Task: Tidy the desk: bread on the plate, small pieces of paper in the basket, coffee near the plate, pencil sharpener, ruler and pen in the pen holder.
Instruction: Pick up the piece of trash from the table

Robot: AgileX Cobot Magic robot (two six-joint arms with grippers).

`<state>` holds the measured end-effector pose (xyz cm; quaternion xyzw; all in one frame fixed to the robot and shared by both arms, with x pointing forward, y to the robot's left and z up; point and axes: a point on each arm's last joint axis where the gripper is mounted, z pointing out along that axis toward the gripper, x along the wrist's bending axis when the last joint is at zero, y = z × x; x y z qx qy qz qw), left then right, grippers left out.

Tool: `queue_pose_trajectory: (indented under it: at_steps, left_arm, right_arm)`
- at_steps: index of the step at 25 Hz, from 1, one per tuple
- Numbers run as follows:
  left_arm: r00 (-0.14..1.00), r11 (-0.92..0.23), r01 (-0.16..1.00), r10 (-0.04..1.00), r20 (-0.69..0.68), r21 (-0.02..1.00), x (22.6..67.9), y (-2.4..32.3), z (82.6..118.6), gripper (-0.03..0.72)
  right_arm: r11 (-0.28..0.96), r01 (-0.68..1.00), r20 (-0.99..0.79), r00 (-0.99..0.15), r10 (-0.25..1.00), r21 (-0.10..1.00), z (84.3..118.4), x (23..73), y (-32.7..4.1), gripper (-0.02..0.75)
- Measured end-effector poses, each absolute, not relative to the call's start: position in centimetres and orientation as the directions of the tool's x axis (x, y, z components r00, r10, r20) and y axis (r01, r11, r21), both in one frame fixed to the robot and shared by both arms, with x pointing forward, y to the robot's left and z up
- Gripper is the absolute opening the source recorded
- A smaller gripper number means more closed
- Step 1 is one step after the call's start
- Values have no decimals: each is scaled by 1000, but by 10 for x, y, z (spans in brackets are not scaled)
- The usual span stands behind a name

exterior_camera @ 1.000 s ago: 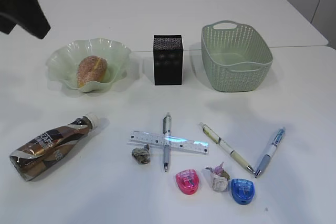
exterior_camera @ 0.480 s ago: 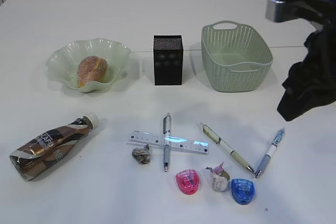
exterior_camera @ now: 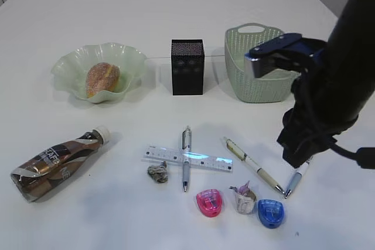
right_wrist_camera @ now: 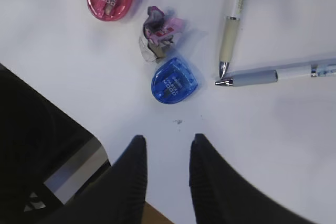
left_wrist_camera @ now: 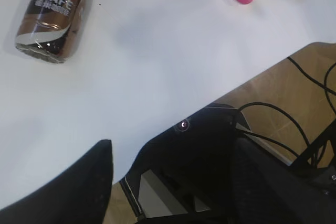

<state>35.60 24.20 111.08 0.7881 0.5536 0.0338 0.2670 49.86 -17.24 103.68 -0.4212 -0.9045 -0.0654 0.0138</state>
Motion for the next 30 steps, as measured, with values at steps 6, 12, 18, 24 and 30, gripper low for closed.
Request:
queue_pose_trajectory:
  at_steps: [6, 12, 18, 24, 30]
  left_arm:
    - [394, -217, 838, 875, -280, 501, 333, 245, 1102, 493]
    - [387, -219, 850, 876, -287, 479, 329, 246, 1091, 490]
    - [372, -212, 862, 882, -290, 461, 330, 246, 1078, 489]
    - [369, -202, 856, 884, -289, 475, 332, 246, 1076, 489]
    - [368, -199, 854, 884, -288, 481, 333, 246, 1077, 489]
  right_arm:
    - [692, 715, 61, -699, 713, 103, 1020, 501, -149, 239]
    - [698, 712, 60, -702, 710, 70, 999, 510, -144, 296]
    - [687, 721, 59, -692, 719, 91, 987, 518, -139, 365]
    - [664, 746, 76, -666, 742, 55, 968, 524, -135, 386]
    - [641, 767, 121, -638, 761, 12, 944, 528, -129, 405]
